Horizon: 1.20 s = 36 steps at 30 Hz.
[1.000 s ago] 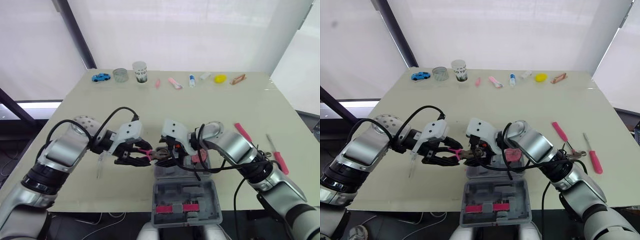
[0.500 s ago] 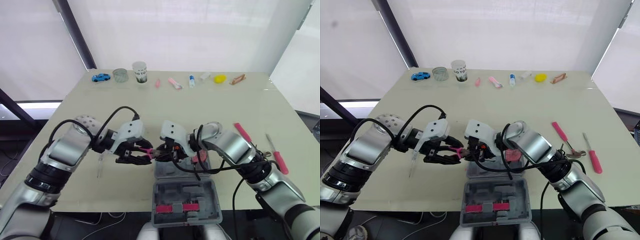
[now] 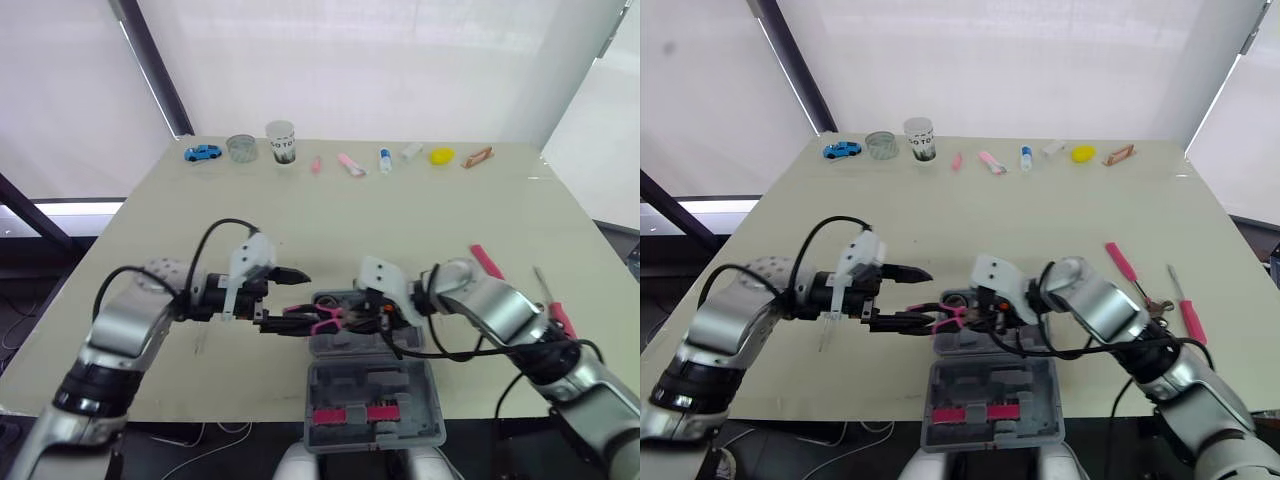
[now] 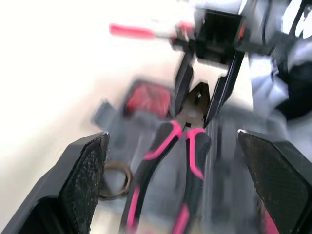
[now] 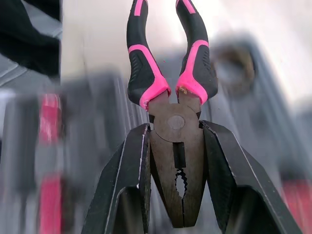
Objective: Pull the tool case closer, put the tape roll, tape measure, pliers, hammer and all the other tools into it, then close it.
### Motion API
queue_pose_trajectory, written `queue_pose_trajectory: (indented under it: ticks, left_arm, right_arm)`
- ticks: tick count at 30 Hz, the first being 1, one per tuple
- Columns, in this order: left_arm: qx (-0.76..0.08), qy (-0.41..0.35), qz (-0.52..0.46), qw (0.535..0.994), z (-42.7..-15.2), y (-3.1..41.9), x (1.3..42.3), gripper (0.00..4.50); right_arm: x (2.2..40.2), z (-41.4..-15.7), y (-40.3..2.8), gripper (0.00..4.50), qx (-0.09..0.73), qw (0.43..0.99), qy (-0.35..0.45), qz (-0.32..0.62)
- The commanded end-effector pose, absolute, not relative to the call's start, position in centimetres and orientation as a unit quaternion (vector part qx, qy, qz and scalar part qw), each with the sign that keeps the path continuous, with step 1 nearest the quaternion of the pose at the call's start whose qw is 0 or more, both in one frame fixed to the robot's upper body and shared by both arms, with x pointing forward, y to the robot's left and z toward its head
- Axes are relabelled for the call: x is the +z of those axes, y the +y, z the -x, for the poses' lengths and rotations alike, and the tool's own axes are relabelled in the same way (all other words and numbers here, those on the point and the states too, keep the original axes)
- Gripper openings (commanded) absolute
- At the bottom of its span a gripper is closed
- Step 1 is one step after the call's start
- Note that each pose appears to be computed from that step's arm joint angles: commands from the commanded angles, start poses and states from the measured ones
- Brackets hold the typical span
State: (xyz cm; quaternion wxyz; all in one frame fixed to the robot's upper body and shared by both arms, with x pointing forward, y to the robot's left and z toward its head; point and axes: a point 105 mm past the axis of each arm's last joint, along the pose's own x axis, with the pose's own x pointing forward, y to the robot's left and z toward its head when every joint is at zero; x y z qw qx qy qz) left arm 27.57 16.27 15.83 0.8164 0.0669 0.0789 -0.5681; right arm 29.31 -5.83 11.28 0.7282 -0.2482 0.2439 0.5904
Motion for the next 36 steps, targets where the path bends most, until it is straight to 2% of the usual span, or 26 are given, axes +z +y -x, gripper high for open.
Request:
queue_pose_trajectory:
  ticks: [1, 8, 13, 26, 36]
  left_arm:
    - [-0.578, 0.014, -0.045, 0.815, -25.4, 17.7, 17.5, 4.5]
    - [-0.561, 0.054, 0.005, 0.826, -21.3, 22.7, 14.7, 4.5]
    - [-0.543, 0.059, 0.011, 0.838, -20.3, 24.5, 13.9, 4.5]
    - [-0.528, 0.047, -0.011, 0.848, -21.0, 24.9, 13.2, 4.5]
    - [-0.523, 0.049, -0.02, 0.851, -21.2, 24.8, 12.5, 4.5]
  right_arm:
    - [13.9, -29.4, -7.8, 0.97, 0.583, 0.739, 0.205, 0.267]
    - [13.7, -29.5, -12.0, 0.97, 0.554, 0.742, 0.232, 0.296]
    - [13.4, -29.5, -12.7, 0.97, 0.556, 0.734, 0.236, 0.308]
    - [10.6, -30.8, -7.9, 0.97, 0.591, 0.681, 0.216, 0.375]
    - [9.0, -30.9, -2.8, 0.97, 0.609, 0.673, 0.203, 0.366]
